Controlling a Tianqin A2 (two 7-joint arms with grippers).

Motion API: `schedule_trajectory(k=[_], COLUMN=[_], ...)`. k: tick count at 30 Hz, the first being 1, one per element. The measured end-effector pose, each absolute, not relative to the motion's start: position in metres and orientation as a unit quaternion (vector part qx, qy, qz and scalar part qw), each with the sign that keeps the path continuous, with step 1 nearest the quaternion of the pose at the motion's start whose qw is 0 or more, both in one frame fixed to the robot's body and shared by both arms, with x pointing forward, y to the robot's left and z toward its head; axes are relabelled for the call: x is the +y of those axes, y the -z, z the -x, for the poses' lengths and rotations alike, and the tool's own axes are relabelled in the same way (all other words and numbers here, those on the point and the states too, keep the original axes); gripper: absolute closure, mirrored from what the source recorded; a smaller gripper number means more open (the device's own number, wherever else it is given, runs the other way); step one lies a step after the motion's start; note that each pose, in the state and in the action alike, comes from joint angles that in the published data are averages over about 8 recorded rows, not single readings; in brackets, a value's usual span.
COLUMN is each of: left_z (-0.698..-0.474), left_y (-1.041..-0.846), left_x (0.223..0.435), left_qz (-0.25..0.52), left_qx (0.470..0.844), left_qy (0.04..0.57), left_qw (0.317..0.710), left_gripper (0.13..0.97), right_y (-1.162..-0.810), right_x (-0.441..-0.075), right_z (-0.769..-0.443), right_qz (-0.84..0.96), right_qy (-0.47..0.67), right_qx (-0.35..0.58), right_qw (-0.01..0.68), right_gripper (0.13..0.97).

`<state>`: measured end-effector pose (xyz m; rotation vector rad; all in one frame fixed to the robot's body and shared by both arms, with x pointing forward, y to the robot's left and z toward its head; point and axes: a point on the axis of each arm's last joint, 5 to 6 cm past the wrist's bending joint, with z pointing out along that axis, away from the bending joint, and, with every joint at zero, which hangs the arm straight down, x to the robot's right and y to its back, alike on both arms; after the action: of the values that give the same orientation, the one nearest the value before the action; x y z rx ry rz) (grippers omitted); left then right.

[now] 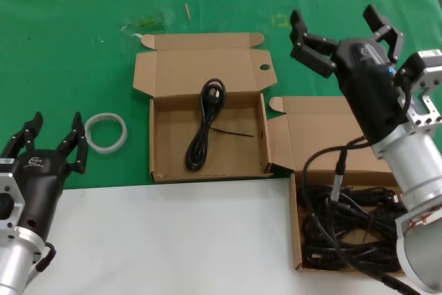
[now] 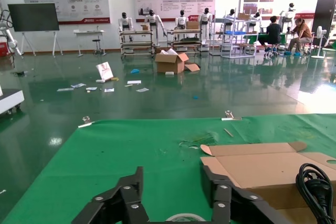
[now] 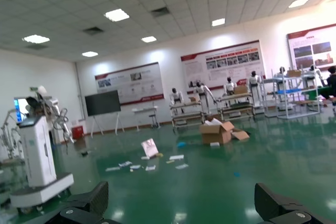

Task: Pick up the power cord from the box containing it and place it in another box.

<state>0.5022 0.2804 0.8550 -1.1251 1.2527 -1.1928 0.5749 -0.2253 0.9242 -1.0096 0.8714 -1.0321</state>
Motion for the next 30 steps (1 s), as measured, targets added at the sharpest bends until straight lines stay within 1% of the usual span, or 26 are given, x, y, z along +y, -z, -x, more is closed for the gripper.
schedule_trajectory(k=[4, 5, 13, 23, 30], left_z=[-0.502, -0.502, -0.502, -0.502, -0.502], left_y=[-0.855, -0.855, -0.855, -0.855, -0.855], left_x=[0.280, 0.280, 0.280, 0.280, 0.280], left_qz=[0.468, 0.468, 0.468, 0.468, 0.468], left_qx=[0.521, 0.521, 0.521, 0.521, 0.521], left_qy=[0.496, 0.496, 0.496, 0.496, 0.496], left_qw=[0.513, 0.513, 0.513, 0.513, 0.513], left_gripper=[0.704, 0.704, 0.491, 0.491, 0.227], right_y=[-0.918, -0.917, -0.905, -0.891, -0.883], right_x=[-0.229, -0.230, -0.238, -0.248, -0.255], right_z=[-0.571, -0.570, -0.561, -0.550, -0.541], right_qz=[0.454, 0.456, 0.469, 0.483, 0.493], right_qy=[0.460, 0.461, 0.468, 0.477, 0.484], right_qx=[0.394, 0.396, 0.412, 0.429, 0.440], right_qw=[0.653, 0.650, 0.626, 0.595, 0.574], right_gripper=[0.130, 0.130, 0.130, 0.130, 0.130])
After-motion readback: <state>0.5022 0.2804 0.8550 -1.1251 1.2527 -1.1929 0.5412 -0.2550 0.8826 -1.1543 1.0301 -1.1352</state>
